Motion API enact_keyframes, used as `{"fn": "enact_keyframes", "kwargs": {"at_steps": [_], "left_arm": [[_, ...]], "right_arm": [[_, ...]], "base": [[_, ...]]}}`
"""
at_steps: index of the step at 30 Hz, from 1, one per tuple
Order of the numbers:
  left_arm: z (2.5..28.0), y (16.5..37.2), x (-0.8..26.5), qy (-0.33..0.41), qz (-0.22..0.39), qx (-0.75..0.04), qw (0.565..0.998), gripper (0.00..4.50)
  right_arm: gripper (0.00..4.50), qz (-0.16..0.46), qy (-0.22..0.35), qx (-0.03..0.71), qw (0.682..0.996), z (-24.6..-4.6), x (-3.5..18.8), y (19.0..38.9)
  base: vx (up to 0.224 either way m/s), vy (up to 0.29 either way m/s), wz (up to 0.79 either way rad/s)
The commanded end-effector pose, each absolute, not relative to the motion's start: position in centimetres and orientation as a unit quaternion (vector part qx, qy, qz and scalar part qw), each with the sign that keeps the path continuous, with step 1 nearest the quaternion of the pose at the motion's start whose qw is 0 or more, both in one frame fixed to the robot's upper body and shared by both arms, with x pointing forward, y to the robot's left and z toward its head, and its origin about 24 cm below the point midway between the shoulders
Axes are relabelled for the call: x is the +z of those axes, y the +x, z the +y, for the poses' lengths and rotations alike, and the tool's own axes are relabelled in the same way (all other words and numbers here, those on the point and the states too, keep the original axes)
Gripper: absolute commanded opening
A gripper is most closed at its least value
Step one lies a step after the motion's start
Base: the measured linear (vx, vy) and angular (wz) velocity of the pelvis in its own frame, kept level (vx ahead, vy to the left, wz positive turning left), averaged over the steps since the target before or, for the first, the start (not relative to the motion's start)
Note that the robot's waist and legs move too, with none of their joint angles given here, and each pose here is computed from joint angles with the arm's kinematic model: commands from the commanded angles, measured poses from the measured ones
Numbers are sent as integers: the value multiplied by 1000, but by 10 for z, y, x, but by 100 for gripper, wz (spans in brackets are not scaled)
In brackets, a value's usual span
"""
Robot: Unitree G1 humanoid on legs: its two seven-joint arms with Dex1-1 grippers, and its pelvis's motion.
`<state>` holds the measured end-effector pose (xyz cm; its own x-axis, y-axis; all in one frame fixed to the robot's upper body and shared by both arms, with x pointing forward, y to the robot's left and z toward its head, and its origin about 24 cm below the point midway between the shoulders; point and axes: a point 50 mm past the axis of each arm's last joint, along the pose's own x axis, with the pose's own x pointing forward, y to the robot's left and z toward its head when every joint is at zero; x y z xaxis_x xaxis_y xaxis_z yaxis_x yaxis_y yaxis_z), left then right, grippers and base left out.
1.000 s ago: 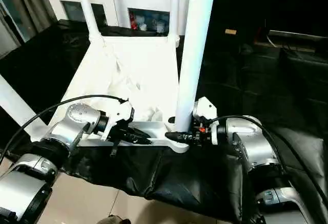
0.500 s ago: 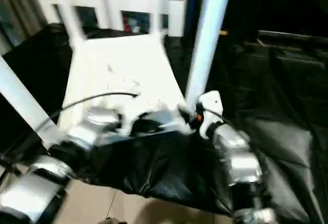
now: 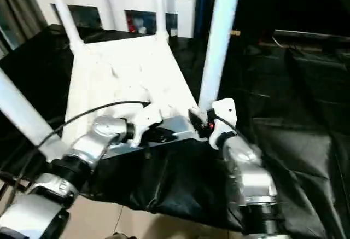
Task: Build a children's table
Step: Rotate leg to tighten
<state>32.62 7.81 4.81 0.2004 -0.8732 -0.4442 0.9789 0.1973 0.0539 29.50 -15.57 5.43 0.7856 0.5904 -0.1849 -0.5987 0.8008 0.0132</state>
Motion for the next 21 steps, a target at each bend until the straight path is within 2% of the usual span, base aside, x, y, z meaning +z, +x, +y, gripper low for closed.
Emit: {"fn": "enact_keyframes", "kwargs": {"at_steps": [1,4,6,7,10,11,15,21], "left_arm": [[76,325,59,153,129,-645,738,0],[85,324,61,149,136,-671,713,0],[88,324,62,150,140,-677,707,0],[94,324,62,156,151,-688,693,0],[100,324,63,160,159,-702,675,0],[100,324,63,160,159,-702,675,0],[103,325,63,167,165,-709,665,0],[104,327,65,163,164,-713,662,0]], "right_arm": [[314,89,-17,400,912,-142,54,289],[314,104,-35,481,870,-152,55,281],[314,110,-34,504,856,-155,56,279],[314,126,-40,548,826,-162,58,276],[314,145,-54,586,795,-170,59,276],[287,145,-54,586,795,-170,59,276],[275,163,-80,616,767,-174,59,279],[216,170,-88,639,745,-171,59,284]], "base": [[0,0,0],[0,0,0],[0,0,0],[0,0,0],[0,0,0],[0,0,0],[0,0,0],[0,0,0]]}}
